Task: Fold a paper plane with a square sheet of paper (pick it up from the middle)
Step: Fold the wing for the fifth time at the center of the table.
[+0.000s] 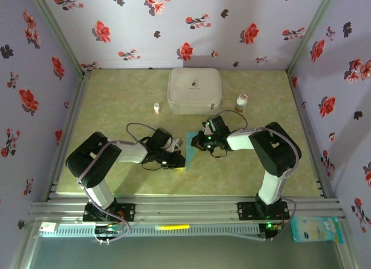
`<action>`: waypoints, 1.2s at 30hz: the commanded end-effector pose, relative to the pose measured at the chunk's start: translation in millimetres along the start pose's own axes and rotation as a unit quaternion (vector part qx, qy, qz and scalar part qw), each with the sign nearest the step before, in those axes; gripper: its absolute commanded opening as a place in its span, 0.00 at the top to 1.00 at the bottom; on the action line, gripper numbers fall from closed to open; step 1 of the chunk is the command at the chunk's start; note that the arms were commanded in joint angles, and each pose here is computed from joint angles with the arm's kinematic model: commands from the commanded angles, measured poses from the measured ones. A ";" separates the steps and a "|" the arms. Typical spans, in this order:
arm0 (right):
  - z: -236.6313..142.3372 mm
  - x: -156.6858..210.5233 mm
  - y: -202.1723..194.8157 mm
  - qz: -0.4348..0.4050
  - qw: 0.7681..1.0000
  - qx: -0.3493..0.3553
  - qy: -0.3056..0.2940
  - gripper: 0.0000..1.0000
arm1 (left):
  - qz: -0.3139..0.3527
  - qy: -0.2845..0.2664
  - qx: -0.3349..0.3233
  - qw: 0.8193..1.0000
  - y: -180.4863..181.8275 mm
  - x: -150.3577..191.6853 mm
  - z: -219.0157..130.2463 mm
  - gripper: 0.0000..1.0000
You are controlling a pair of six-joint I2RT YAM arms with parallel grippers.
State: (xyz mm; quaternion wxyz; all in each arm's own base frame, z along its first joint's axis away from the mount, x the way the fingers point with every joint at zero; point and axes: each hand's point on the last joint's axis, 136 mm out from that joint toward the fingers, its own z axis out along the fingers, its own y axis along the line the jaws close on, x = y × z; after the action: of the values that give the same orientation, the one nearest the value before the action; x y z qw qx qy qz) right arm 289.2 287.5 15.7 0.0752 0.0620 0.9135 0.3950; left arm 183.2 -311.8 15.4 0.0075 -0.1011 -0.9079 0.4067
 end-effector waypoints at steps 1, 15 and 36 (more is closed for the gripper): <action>7.0 20.8 -55.1 0.030 0.994 0.100 0.021 0.95 | -0.026 0.053 -0.038 0.998 21.0 32.7 3.4 0.96; 6.4 21.6 -57.7 0.030 0.994 0.106 0.022 0.95 | 0.027 -0.052 -0.045 0.997 -3.4 6.0 -30.3 0.87; 7.1 19.2 -54.6 0.033 0.994 0.103 0.020 0.95 | 0.021 -0.048 0.023 0.998 -53.5 -45.2 -4.7 0.90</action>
State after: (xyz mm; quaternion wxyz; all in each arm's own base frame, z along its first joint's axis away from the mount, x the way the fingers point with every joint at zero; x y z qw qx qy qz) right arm 289.4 288.3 15.6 0.0734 0.0627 0.9154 0.3908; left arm 220.6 -340.1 57.2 -0.0544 -0.0936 -0.9014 0.4192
